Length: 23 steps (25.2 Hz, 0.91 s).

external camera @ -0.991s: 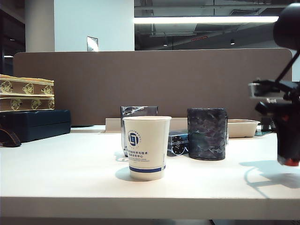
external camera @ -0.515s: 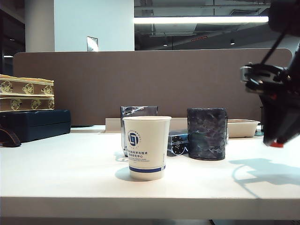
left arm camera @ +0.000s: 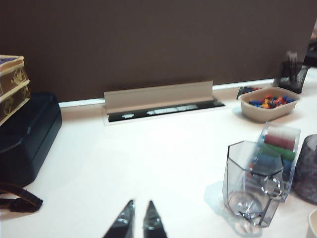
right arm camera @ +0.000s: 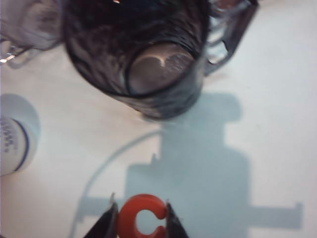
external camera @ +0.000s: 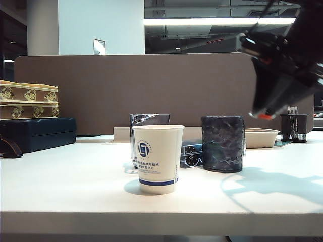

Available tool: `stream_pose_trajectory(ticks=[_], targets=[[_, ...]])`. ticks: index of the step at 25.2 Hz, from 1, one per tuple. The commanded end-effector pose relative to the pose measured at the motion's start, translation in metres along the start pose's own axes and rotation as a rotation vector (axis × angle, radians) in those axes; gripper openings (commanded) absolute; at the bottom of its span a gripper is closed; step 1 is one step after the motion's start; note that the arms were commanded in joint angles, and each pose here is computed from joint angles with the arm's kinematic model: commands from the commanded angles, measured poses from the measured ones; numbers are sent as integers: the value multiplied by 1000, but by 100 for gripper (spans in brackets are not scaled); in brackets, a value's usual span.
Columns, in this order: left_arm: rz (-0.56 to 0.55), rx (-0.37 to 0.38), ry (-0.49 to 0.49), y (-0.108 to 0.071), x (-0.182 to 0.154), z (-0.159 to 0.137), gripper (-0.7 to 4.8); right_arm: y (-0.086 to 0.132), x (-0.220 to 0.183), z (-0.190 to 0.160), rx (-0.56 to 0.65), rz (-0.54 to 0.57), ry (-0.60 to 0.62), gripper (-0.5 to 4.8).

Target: Pick up the letter "c" and put it in the paper cup.

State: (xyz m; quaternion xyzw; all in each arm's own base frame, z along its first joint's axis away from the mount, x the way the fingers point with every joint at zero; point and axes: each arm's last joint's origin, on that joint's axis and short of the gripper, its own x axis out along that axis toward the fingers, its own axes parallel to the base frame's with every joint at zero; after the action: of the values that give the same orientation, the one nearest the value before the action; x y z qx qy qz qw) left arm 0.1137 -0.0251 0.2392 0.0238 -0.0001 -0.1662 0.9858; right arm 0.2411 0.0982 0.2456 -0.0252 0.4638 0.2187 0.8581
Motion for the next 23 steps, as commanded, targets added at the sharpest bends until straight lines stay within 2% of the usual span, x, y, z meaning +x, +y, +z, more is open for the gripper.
stream_pose_trajectory(ticks=[1,6,11,13,23], targets=[[21,15,-13,1,0,2,26,9,-7,7,-31,19,-14,116],[21,55,-12,1,0,2,26,26,-18,16,-76,53,-9,116],[21,55,-12,1,0,2,26,42,-23,21,-116,90,-28,116],[22,55,-12,1,0,2,26,55,-25,23,-147,120,-45,116],[21,55,-13,1,0,2,26,86,-11,27,-165,231,-31,117]])
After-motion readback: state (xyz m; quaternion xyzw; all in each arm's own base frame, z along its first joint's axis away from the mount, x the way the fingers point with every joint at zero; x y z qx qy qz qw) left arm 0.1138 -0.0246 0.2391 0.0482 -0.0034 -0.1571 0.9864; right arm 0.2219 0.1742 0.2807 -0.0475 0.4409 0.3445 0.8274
